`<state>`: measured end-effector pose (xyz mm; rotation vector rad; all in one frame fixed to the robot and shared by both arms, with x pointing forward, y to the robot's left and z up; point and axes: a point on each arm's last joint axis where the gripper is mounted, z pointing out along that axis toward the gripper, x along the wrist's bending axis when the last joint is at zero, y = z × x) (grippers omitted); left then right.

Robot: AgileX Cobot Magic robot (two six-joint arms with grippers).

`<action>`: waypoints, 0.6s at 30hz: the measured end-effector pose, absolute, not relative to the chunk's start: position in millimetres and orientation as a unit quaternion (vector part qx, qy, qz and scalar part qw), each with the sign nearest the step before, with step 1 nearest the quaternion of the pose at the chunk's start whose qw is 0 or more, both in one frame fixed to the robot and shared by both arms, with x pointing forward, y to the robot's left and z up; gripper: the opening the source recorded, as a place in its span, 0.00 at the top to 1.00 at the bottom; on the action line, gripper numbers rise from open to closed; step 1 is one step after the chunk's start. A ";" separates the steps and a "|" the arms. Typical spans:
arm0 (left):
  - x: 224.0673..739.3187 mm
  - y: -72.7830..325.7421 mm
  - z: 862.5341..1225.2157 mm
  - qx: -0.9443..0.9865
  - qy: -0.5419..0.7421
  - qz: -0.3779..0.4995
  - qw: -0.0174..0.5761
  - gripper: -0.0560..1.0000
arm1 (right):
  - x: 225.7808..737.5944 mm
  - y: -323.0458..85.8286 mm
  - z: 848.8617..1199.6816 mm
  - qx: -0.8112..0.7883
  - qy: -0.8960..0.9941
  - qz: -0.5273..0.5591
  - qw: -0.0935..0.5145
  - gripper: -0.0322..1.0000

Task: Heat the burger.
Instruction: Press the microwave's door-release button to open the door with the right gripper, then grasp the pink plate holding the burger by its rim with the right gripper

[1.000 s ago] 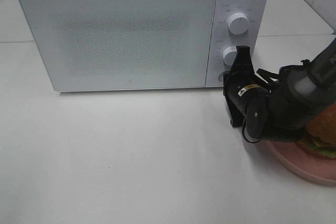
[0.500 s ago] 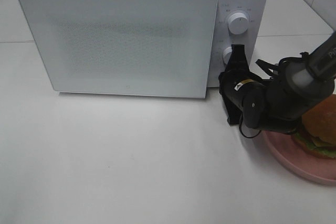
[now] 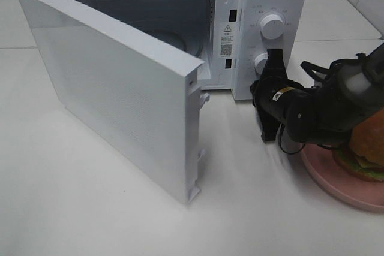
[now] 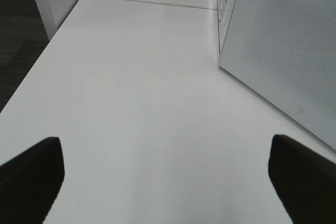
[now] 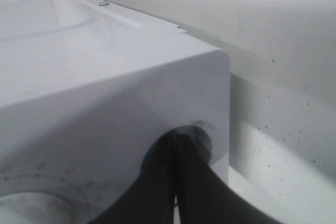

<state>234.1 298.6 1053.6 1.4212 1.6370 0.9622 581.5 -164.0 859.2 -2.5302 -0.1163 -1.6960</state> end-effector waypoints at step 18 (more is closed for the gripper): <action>234.1 298.6 1053.6 0.555 0.640 0.376 0.375 0.02 | 539.0 -149.3 906.8 -0.762 -0.291 -0.572 0.084 0.85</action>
